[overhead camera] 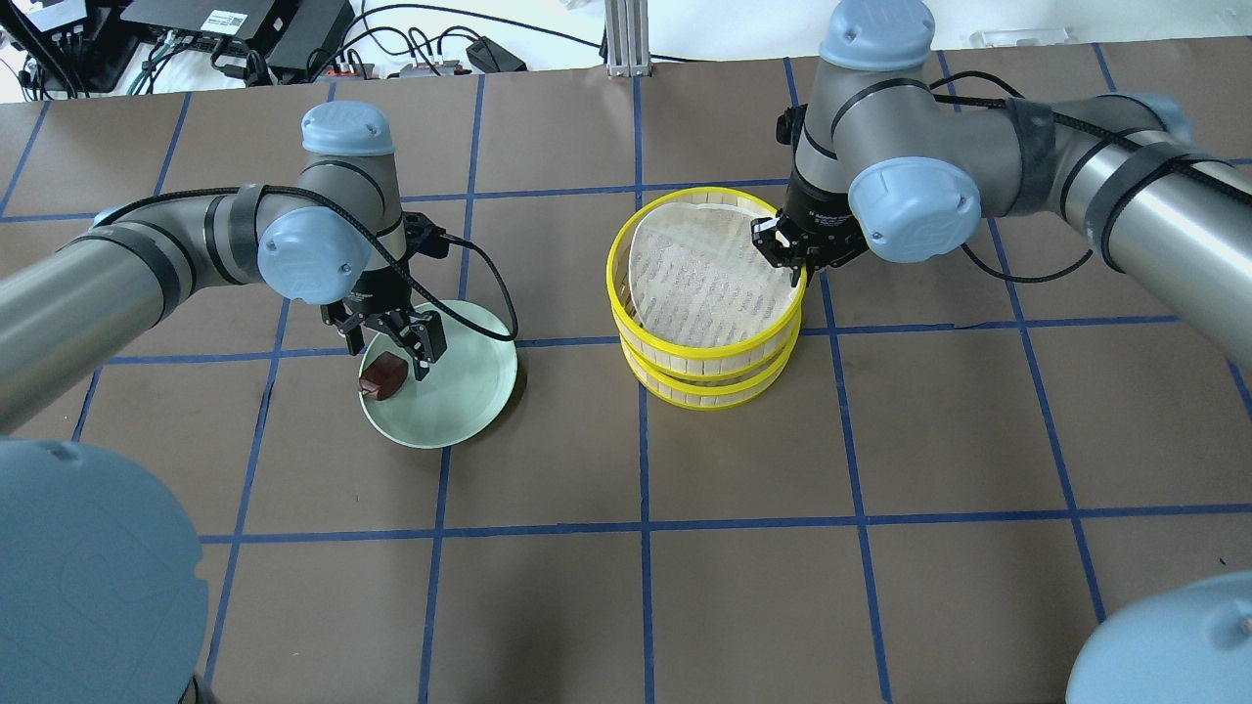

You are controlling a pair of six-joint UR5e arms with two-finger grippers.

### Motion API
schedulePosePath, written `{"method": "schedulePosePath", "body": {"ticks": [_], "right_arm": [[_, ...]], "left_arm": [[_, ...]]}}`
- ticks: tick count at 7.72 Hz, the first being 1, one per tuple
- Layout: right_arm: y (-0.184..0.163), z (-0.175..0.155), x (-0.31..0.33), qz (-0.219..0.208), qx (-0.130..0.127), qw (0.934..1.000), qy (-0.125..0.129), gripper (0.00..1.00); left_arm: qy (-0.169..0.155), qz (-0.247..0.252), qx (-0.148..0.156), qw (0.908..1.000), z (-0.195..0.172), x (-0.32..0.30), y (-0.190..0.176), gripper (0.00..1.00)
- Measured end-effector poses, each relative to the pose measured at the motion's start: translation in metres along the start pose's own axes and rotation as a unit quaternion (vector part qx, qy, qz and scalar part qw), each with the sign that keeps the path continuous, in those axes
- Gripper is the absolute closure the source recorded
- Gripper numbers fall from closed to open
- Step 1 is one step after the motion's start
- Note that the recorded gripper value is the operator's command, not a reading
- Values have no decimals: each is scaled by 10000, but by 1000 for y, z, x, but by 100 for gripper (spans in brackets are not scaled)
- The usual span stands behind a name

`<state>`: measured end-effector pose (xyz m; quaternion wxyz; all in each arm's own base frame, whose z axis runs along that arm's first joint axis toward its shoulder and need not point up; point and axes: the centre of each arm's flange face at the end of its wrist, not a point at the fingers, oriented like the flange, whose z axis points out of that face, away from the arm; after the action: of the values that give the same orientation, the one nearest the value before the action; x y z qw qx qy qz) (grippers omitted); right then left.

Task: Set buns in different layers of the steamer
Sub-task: 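Grasp the brown bun on the plate with the left gripper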

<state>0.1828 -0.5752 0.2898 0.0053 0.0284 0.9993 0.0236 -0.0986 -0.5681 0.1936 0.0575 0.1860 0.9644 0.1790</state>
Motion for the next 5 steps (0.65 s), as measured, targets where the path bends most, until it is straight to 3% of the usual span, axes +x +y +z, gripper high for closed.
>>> {"method": "schedulePosePath", "body": {"ticks": [2, 3, 5], "right_arm": [[2, 8, 3, -52, 1, 10000, 4, 100], [1, 9, 5, -77, 4, 10000, 6, 100], [-1, 9, 7, -91, 53, 9999, -5, 100]], "left_arm": [[-4, 8, -81, 10000, 9, 1, -1, 0], [-7, 5, -100, 10000, 11, 1, -1, 9], [-10, 2, -109, 9999, 12, 1, -1, 17]]}}
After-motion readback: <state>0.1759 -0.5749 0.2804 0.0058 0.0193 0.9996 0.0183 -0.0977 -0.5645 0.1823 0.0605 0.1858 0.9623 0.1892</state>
